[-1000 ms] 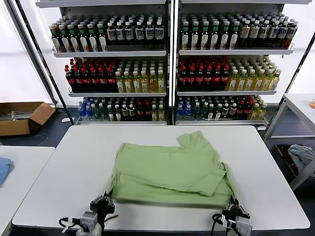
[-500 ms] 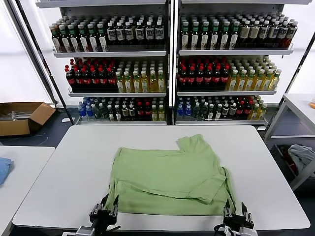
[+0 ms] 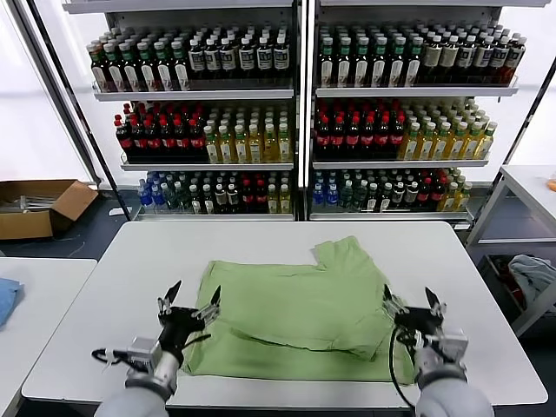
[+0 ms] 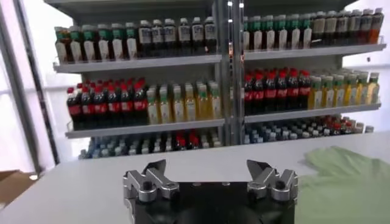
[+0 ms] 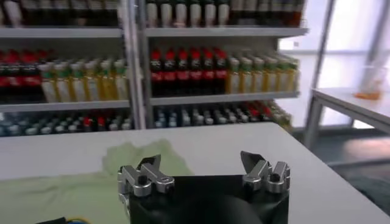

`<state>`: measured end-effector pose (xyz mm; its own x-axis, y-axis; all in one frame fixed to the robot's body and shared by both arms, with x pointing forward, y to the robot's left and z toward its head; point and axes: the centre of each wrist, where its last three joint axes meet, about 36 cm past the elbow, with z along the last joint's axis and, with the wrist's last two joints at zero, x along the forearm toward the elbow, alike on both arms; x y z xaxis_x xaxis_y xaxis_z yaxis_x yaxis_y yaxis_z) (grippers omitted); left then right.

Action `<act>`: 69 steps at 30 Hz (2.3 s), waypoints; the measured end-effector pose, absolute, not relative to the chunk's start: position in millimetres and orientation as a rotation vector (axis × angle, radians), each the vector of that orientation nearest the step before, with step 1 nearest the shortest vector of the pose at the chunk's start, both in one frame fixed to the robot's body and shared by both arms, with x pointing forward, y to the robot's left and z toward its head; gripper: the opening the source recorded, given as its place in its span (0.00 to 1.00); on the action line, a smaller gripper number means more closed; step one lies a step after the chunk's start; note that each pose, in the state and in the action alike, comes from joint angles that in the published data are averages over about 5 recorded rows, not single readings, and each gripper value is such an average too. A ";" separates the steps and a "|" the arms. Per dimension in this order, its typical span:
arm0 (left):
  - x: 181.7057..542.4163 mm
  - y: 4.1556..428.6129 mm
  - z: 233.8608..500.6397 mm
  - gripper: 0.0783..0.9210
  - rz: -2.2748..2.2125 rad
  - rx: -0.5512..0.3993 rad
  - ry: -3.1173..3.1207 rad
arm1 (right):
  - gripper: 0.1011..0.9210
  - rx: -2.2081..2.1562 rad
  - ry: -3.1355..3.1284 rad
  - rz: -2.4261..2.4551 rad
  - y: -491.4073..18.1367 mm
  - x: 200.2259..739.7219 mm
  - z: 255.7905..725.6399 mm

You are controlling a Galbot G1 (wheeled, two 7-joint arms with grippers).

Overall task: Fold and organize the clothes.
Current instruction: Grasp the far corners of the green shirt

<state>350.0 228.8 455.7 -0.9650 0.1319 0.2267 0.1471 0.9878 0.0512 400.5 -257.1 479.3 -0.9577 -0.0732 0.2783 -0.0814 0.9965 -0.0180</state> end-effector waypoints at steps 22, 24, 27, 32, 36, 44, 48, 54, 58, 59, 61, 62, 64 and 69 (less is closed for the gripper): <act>498.2 253.0 418.7 0.88 -0.078 -0.211 -2.718 | 0.88 0.129 -2.743 0.065 -239.1 567.8 454.6; 503.2 253.4 414.9 0.88 -0.080 -0.211 -2.705 | 0.88 0.120 -2.730 0.064 -237.2 574.1 450.4; 510.6 254.0 411.2 0.88 -0.082 -0.209 -2.693 | 0.88 0.107 -2.712 0.061 -234.5 582.3 444.9; 520.7 253.4 404.5 0.88 -0.085 -0.204 -2.677 | 0.88 0.091 -2.687 0.055 -230.2 591.7 435.2; 526.3 251.8 400.6 0.88 -0.085 -0.201 -2.667 | 0.88 0.073 -2.672 0.050 -228.1 597.7 428.1; 529.9 251.8 391.3 0.88 -0.085 -0.199 -2.643 | 0.88 0.044 -2.648 0.039 -224.5 605.0 414.2; 531.2 249.8 386.1 0.88 -0.079 -0.202 -2.636 | 0.88 0.034 -2.638 0.038 -222.2 607.7 408.9; 531.2 250.8 377.0 0.88 -0.085 -0.200 -2.621 | 0.88 0.020 -2.623 0.046 -220.9 609.9 401.3; 530.8 250.5 373.9 0.87 -0.088 -0.202 -2.615 | 0.82 0.020 -2.620 0.048 -219.2 610.5 398.5; 530.4 249.9 372.9 0.86 -0.088 -0.205 -2.613 | 0.78 0.022 -2.619 0.049 -218.7 610.4 397.7; 529.7 248.7 370.8 0.81 -0.088 -0.209 -2.610 | 0.72 0.025 -2.618 0.052 -217.8 609.5 395.6; 529.3 248.1 369.8 0.78 -0.087 -0.211 -2.608 | 0.68 0.025 -2.617 0.055 -217.5 608.8 394.2; 528.5 246.9 368.0 0.71 -0.084 -0.215 -2.604 | 0.61 0.026 -2.615 0.059 -217.1 607.4 391.5; 525.7 243.8 364.2 0.56 -0.085 -0.230 -2.596 | 0.43 0.023 -2.611 0.068 -219.3 603.1 386.8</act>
<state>525.7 243.8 364.2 -0.8461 0.1465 0.5125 0.1797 0.9836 0.0154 603.1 -219.3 386.8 -0.8626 -0.0029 0.5058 -0.0294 0.9986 -0.0444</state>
